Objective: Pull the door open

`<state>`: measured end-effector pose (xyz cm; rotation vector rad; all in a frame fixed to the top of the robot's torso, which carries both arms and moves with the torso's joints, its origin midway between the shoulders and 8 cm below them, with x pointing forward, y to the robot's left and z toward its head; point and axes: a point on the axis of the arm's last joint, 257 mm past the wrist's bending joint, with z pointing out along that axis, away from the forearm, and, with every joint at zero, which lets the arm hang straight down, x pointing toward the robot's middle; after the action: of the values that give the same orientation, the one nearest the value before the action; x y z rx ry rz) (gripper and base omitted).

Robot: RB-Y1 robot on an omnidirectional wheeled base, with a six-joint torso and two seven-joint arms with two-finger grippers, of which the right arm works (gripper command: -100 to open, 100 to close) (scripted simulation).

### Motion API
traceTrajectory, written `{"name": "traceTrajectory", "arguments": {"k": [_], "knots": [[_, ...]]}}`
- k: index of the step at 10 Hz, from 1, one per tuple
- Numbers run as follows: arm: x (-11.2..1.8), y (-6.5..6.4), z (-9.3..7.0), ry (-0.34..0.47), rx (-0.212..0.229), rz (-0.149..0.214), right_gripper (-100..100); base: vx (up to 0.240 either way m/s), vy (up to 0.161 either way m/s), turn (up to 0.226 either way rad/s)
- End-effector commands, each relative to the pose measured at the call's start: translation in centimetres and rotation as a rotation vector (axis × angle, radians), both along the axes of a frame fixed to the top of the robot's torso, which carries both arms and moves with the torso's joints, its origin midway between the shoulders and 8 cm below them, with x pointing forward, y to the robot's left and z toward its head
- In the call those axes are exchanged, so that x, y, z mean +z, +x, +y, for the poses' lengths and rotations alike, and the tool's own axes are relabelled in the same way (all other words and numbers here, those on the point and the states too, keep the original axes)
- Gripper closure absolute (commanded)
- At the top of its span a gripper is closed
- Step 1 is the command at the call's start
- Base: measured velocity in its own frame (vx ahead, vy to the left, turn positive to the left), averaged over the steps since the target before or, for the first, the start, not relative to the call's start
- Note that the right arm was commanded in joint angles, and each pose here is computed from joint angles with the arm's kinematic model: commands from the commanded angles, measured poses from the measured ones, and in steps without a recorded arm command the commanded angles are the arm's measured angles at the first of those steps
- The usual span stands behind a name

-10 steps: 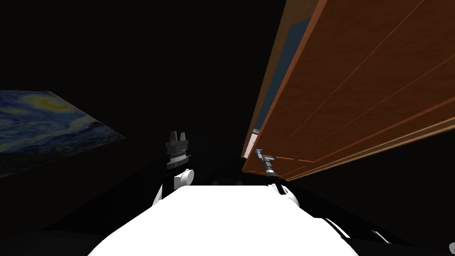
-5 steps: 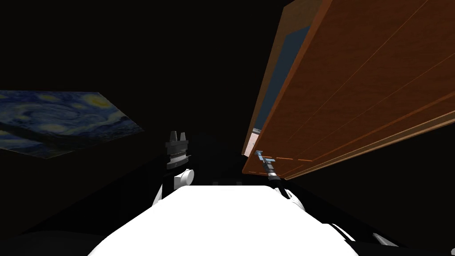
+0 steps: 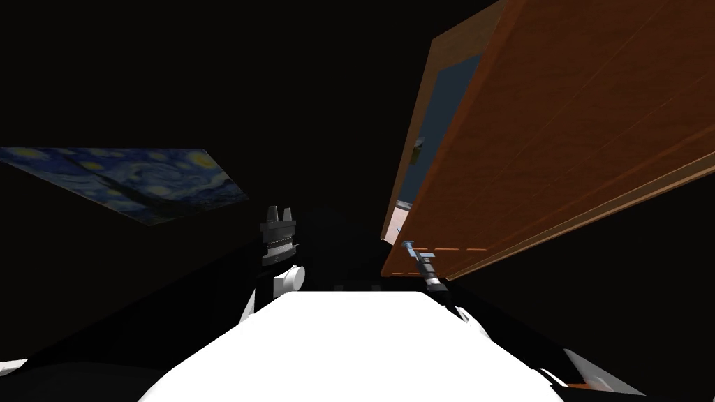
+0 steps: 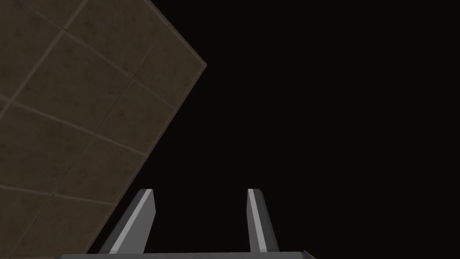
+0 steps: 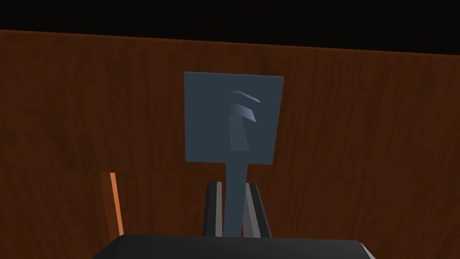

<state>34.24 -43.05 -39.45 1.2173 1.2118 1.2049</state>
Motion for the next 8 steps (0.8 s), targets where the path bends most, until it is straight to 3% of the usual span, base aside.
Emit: {"name": "traceTrajectory", "arguments": {"k": [1,8], "knots": [[0.0,0.0,0.0,0.000,0.000,0.000,100,-0.058,-0.017,0.004],[0.0,-3.2,-0.6,0.001,0.032,-0.004,100,-0.192,-0.069,0.178]]}}
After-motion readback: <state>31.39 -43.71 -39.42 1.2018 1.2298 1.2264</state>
